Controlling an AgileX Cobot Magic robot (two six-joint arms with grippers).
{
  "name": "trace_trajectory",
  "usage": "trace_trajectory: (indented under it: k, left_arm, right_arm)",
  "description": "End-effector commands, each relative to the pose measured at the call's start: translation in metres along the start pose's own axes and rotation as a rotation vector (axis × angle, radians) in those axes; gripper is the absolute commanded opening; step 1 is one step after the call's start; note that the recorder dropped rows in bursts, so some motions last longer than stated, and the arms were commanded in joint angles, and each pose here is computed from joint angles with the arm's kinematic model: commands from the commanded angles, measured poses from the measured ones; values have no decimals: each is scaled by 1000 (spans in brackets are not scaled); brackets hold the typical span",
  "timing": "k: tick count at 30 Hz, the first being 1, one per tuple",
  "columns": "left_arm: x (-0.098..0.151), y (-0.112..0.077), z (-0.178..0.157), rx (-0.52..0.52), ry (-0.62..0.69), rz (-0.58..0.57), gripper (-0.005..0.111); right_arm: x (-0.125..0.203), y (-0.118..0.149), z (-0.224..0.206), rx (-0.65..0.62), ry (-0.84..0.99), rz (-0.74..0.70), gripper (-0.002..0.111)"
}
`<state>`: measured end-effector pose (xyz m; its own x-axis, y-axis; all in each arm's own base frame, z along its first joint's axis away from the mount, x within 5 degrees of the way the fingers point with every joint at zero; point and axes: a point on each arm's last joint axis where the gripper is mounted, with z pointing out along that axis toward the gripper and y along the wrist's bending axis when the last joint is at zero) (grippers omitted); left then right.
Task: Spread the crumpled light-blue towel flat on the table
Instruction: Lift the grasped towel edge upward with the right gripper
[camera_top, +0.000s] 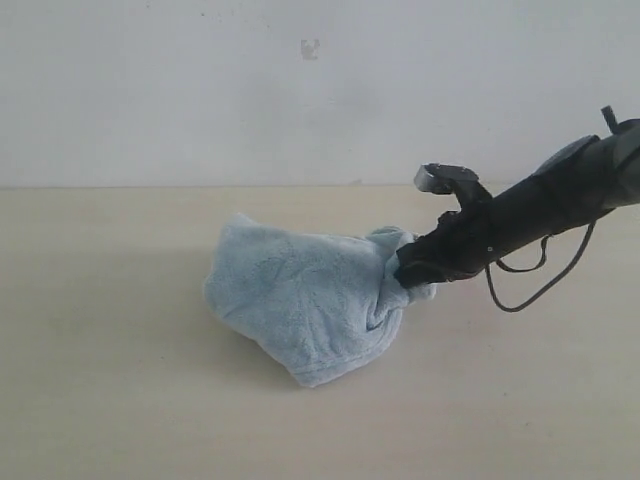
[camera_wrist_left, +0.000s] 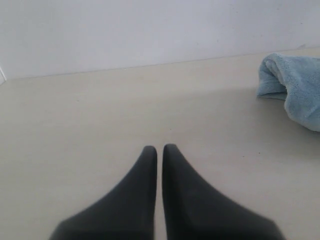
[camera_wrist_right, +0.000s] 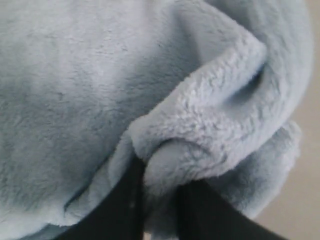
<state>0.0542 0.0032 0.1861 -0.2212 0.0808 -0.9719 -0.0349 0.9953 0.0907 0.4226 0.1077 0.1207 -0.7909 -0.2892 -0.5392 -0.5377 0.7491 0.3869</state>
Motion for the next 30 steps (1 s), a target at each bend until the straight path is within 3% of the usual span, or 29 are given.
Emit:
trace_trajectory:
  k: [1,6,10,13,17,20,23,30]
  left_arm:
    - [-1,0,0,4,-14,-7,4]
    - [-1,0,0,4,-14,-7,4]
    - [-1,0,0,4,-14,-7,4]
    - [-1,0,0,4,-14,-7,4]
    - [-1,0,0,4,-14,-7,4]
    - [-1,0,0,4,-14,-7,4]
    - [-1,0,0,4,-14,-7,4]
    - [-1,0,0,4,-14,-7,4]
  right_arm:
    - [-10,23,-10,-81,-15,-43,0]
    - [-41,60,-64,-125,-158,-75,0]
    - [-66,117,-143,-226,-358,-143,0]
    - [-68,155,-197,-267,-453,-239,0]
    - [-56,183,-239,-202,-464,-368,0]
    - [-45,185,-245,-149,-376,-399,0]
    - [-37,174,-235,-91,-272,-336,0]
    - [-3,126,-162,-70,-97,-134,0]
